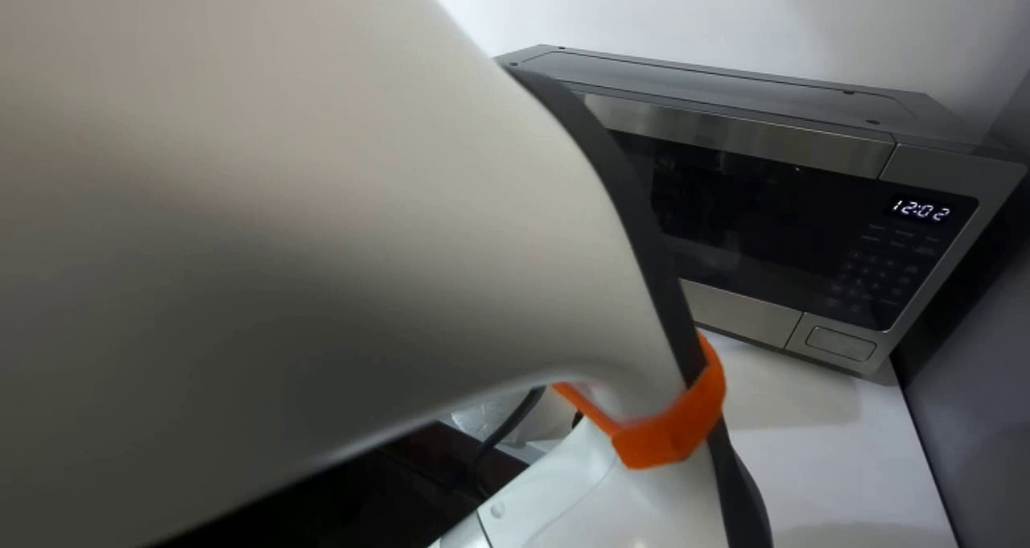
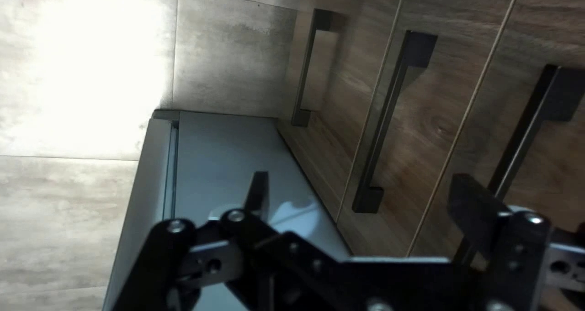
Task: Pull open the top drawer on the right
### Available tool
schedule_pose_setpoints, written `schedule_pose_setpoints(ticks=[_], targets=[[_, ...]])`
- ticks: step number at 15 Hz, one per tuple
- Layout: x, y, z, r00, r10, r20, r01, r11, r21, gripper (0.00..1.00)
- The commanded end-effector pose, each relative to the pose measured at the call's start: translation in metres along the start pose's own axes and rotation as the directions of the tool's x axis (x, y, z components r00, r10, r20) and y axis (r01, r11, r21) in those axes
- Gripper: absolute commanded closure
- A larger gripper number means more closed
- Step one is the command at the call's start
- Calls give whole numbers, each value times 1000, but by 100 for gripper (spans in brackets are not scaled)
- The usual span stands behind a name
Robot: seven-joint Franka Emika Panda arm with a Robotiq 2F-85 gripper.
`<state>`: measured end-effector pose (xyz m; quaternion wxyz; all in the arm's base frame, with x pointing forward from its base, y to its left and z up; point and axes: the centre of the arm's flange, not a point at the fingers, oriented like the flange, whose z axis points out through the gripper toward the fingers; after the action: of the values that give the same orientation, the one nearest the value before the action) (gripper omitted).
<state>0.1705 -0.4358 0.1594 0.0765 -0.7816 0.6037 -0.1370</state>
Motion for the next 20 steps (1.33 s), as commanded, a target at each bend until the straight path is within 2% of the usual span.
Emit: schedule_pose_setpoints(ticks=[1,3,4,6,8,11,16,20], targets=[[-5,7,33,1000,-11,-26,12,999,29,0],[-1,10,41,1000,24,-19,-23,1000,19,0],[-3,-2,19,1000,3,0,-3,1000,20,0],[-2,3,27,1000,16,8,-16,1000,17,0],[-1,2,33,998,44,-53,-41,998,51,0],[-1,-5,37,991,92,-94,-79,988,132,0],[0,-3,41,983,135,-121,-112,978,175,0],[1,0,50,986,126,-111,-103,976,190,0]])
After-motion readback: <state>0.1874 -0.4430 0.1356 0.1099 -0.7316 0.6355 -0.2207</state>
